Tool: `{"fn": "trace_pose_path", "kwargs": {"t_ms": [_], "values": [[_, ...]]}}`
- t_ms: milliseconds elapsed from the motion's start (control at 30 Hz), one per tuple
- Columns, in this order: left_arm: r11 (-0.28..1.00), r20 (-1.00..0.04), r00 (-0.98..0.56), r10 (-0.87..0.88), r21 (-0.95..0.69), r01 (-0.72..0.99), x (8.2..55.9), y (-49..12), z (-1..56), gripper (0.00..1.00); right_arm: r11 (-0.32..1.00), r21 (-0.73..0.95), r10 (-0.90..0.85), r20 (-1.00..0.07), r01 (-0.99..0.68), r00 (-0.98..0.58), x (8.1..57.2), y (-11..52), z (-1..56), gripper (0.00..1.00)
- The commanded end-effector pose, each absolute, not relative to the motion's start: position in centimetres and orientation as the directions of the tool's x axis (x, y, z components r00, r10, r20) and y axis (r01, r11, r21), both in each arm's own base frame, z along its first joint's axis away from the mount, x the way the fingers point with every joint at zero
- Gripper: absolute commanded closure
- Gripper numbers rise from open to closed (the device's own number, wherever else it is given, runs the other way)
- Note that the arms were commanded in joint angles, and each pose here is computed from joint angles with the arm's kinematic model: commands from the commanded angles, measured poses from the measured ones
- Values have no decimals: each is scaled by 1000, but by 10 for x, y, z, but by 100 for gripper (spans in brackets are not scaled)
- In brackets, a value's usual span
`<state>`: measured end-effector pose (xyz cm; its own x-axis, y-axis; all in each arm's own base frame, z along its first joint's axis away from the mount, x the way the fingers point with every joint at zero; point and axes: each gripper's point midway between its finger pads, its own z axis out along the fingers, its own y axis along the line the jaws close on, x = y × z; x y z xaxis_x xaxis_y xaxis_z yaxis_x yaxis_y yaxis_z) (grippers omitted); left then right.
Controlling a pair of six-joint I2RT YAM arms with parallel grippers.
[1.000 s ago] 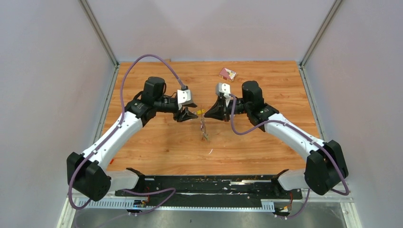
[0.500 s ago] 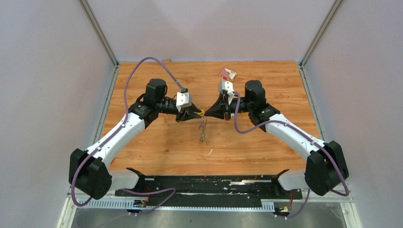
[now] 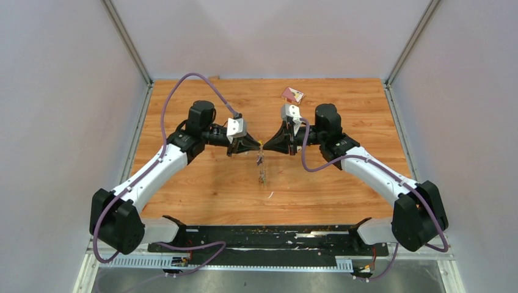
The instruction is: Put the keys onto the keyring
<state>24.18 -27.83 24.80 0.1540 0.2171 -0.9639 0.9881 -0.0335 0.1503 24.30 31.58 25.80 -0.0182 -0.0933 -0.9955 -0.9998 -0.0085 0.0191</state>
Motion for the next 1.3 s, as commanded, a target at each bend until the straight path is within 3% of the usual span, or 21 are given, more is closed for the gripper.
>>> {"fn": "trace_pose_path", "kwargs": {"t_ms": [0,433,667,800,1033,1133,1267], "values": [[-49,-966,172,195,165,985,243,-282,251,78,-37,-35,-52,-998,-999,37,241,316,274,100],[-56,-973,140,184,132,990,241,-290,251,85,-29,-22,-57,-998,-999,23,244,317,270,100],[-39,-977,115,181,110,993,243,-293,252,100,-18,-32,-62,-997,-999,33,246,317,267,100],[-5,-970,123,210,124,992,244,-287,253,100,2,-59,-79,-995,-998,58,249,315,264,100],[95,-895,134,425,191,977,249,-270,251,100,44,-98,-132,-987,-994,91,259,312,263,77],[142,-838,90,538,195,970,251,-261,248,100,51,-104,-134,-986,-993,96,260,311,264,59],[194,-780,42,624,206,959,256,-252,252,100,49,-95,-134,-987,-994,88,260,312,263,55]]}}
